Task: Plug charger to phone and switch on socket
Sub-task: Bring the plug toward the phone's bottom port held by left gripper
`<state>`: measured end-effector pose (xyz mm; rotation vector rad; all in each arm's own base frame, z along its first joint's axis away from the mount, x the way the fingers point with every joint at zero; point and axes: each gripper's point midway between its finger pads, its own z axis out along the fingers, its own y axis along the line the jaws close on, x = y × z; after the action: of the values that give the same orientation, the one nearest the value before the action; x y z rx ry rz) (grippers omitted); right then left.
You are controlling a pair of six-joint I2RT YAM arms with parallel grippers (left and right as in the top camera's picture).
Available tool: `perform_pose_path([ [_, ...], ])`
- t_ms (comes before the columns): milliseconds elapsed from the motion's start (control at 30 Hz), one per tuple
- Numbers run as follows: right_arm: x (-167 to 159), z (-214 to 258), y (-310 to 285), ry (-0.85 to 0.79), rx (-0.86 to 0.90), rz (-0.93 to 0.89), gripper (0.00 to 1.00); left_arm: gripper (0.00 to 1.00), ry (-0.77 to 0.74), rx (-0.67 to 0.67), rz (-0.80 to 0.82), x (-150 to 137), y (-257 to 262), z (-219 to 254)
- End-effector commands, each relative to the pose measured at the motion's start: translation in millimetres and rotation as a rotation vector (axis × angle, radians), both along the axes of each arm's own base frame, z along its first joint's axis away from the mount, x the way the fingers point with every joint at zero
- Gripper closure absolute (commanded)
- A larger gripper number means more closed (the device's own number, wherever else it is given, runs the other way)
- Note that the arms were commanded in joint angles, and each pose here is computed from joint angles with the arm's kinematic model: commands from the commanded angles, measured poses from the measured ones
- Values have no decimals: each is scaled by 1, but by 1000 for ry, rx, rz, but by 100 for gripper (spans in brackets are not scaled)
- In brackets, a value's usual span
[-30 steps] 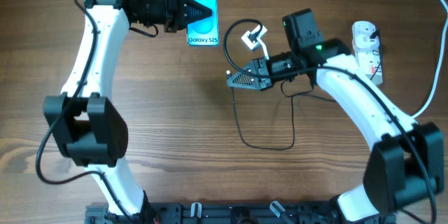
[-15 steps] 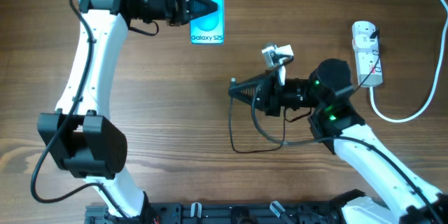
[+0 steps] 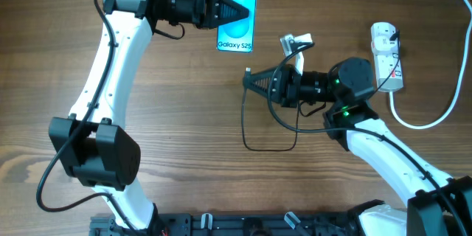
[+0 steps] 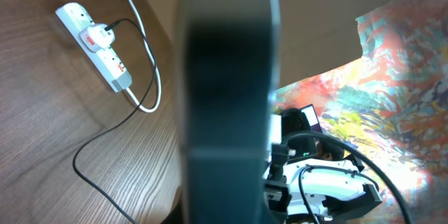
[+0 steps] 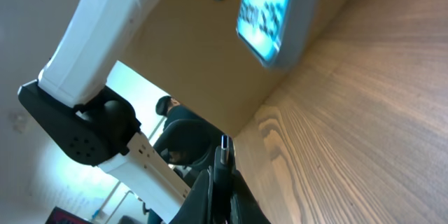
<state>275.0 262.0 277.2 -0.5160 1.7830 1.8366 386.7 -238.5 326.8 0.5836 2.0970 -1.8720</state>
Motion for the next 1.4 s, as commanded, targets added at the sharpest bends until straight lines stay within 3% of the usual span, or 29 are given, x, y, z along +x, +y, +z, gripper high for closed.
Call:
perform_pose_path([
  [0, 11, 1, 0, -10, -1, -21, 96, 96, -13, -37, -21, -12, 2, 24],
  [400, 23, 15, 3, 2, 13, -30, 96, 96, 9, -21, -71, -26, -22, 22],
  [1367, 25, 10, 3, 36, 3, -37, 96, 96, 24, -11, -81, -29, -32, 22],
])
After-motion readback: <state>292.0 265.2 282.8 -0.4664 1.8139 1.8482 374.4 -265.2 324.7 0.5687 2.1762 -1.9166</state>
